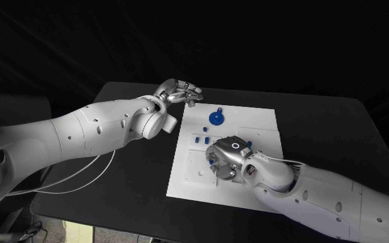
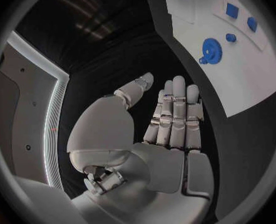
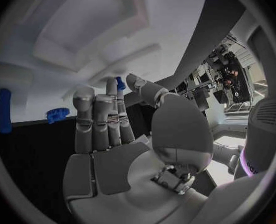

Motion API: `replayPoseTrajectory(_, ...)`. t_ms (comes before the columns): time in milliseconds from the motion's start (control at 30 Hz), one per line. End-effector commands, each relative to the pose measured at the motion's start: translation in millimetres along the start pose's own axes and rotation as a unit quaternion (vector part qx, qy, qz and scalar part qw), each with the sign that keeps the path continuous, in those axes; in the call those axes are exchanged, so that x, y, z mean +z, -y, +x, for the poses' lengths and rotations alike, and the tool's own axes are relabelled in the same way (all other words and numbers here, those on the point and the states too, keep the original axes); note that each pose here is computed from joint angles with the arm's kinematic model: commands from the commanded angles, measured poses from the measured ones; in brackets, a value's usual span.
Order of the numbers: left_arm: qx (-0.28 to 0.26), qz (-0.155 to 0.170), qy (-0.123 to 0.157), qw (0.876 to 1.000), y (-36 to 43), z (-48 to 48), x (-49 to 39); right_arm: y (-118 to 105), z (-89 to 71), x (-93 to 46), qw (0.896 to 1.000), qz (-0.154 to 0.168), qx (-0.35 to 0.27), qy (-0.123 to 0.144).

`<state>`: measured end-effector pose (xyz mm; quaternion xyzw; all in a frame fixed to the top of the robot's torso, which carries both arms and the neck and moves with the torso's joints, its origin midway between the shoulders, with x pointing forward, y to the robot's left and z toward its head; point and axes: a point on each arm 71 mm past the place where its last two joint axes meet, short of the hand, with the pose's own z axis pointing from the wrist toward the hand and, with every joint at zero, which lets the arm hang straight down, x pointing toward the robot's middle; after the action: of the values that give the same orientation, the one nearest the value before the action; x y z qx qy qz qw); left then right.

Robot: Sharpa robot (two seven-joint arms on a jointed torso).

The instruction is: Assemble the parts on the task board

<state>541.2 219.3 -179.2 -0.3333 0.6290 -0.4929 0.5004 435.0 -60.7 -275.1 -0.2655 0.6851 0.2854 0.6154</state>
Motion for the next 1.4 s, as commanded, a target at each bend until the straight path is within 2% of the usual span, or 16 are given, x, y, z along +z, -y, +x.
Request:
replayPoseTrajectory(33, -0.004, 0.002, -0.004, 1.0, 1.6, 1.4, 0.2, 2.3, 3.3, -3.6, 1.0, 0.004, 0.019, 0.0)
replayPoseTrajectory(200, -0.004, 0.002, -0.003, 1.0, 1.3, 0.5, 0.1, 3.8, -3.2, -8.9, 0.999, 0.01, 0.034, 0.037)
replayPoseTrajectory(400, -0.003, 0.002, -0.002, 1.0, 0.8, -0.9, 0.0, 11.4, -11.4, -21.3, 0.997, 0.02, 0.044, 0.058)
replayPoseTrajectory(500, -0.003, 0.001, -0.001, 1.0, 0.4, -1.8, 0.0, 16.4, -22.6, -25.5, 0.996, 0.025, 0.05, 0.069)
replayPoseTrajectory(600, -0.002, 0.001, 0.0, 1.0, 0.1, -2.6, 0.2, 26.0, -41.4, -29.4, 0.995, 0.033, 0.058, 0.078)
replayPoseTrajectory(633, -0.002, 0.001, 0.0, 1.0, 0.1, -2.7, 0.1, 29.6, -45.8, -30.9, 0.995, 0.033, 0.06, 0.075)
replayPoseTrajectory(700, -0.002, 0.001, 0.001, 1.0, 0.0, -3.0, 0.4, 44.4, -60.3, -33.0, 0.992, 0.056, 0.083, 0.072)
replayPoseTrajectory(800, -0.003, 0.001, 0.002, 1.0, -0.1, -3.3, 0.7, 64.9, -72.9, -38.6, 0.993, 0.071, 0.077, 0.062)
replayPoseTrajectory(833, -0.003, 0.001, 0.002, 1.0, -0.2, -3.4, 0.7, 72.8, -76.8, -40.4, 0.992, 0.079, 0.082, 0.059)
replayPoseTrajectory(900, -0.002, 0.001, 0.003, 1.0, -0.4, -4.0, 0.8, 88.1, -80.8, -43.7, 0.991, 0.086, 0.099, 0.034)
replayPoseTrajectory(933, -0.002, 0.001, 0.003, 1.0, -0.4, -4.1, 0.8, 94.6, -82.9, -45.5, 0.989, 0.094, 0.109, 0.037)
replayPoseTrajectory(1033, -0.002, 0.001, 0.003, 1.0, -0.6, -4.3, 1.0, 107.0, -85.4, -51.1, 0.99, 0.104, 0.096, 0.026)
replayPoseTrajectory(1300, -0.003, 0.001, 0.002, 1.0, -0.8, -4.3, 1.3, 114.5, -77.5, -50.6, 0.992, 0.118, 0.04, -0.02)
replayPoseTrajectory(1400, -0.003, 0.001, 0.002, 1.0, -0.9, -4.7, 1.3, 115.8, -74.5, -51.0, 0.992, 0.121, 0.029, -0.027)
